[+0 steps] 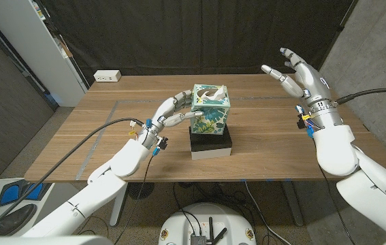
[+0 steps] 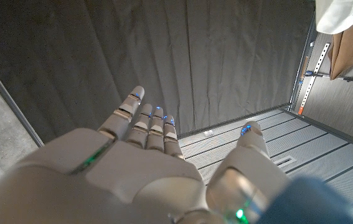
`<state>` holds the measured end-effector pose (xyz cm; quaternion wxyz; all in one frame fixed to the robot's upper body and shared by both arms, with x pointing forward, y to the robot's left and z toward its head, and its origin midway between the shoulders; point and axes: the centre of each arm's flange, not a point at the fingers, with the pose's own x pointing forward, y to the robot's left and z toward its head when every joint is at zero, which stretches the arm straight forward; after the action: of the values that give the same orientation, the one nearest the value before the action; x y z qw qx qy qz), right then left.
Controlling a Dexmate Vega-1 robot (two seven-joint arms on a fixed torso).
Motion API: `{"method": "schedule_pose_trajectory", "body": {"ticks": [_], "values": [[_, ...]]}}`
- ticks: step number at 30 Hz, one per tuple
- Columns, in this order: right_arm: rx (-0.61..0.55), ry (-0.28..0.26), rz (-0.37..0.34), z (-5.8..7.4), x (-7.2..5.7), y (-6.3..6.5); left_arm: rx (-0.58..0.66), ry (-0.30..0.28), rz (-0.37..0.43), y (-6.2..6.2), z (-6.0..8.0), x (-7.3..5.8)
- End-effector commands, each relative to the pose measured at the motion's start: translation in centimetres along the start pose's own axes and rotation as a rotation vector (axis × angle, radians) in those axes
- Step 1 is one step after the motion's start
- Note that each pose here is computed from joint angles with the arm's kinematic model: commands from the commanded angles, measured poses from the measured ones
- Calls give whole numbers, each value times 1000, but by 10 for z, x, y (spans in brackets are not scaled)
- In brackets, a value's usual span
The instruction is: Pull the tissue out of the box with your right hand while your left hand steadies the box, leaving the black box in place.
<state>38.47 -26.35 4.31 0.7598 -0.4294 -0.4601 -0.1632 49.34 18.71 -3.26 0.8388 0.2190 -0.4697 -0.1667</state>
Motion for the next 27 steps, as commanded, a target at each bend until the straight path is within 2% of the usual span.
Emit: {"method": "schedule_pose_trajectory", "body": {"ticks": [1,16,27], "values": [[-27,-7,24,4,3,-3,-11,-9,10,0,-2,1],[-34,-47,67,12,7,-3,-5,-7,7,0,-2,3],[-5,-125,105,23,15,2,-2,-7,4,-1,-2,4]]}}
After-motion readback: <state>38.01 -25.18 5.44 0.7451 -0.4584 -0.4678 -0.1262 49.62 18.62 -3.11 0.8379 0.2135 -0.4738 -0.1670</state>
